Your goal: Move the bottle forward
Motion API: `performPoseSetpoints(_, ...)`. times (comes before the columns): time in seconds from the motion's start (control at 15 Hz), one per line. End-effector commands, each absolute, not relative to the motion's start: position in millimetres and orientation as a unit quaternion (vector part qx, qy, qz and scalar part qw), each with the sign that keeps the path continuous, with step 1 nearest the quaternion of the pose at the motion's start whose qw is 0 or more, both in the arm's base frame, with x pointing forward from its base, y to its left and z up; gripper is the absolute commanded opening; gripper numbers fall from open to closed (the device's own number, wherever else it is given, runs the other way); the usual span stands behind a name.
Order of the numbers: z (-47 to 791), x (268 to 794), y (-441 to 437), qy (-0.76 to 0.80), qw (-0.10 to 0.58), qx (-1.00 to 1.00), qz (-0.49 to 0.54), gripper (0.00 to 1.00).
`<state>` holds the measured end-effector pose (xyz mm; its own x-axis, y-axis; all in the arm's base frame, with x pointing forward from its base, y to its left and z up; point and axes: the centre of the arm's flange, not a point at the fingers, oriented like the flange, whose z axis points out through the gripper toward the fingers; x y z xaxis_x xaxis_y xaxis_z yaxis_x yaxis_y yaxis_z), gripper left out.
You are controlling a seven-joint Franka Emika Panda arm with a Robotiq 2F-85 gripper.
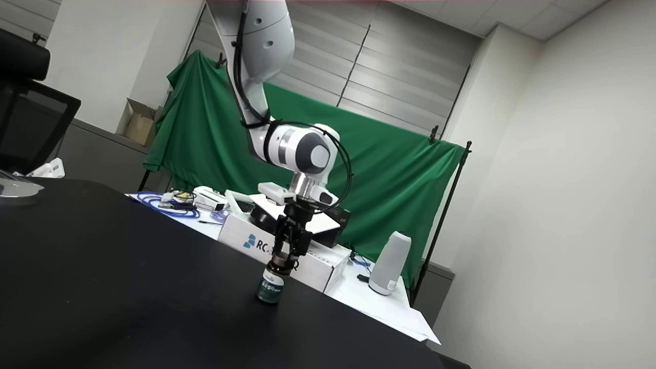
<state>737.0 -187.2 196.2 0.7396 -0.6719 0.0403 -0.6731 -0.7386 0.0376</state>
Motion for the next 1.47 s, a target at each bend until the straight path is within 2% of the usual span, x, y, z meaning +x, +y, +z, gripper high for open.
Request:
performPoseSetpoints(0.0, 208, 715, -182, -0.372, 0.027, 0.928, 0.006, 0.51)
performPoseSetpoints(0.13, 208, 709, -184, -0.342, 0.038, 0.939, 0.024, 0.39)
performPoseSetpoints(0.2, 210, 707, -184, -0.319, 0.033, 0.947, 0.028, 0.36)
performPoseSetpoints(0.47, 221, 698, -170, -0.228, 0.037, 0.972, 0.046, 0.36)
performPoseSetpoints(0.87, 257, 682, -136, -0.115, 0.009, 0.993, 0.036, 0.36)
performPoseSetpoints(1.4, 262, 596, -106, 0.036, 0.024, 0.999, 0.007, 0.36)
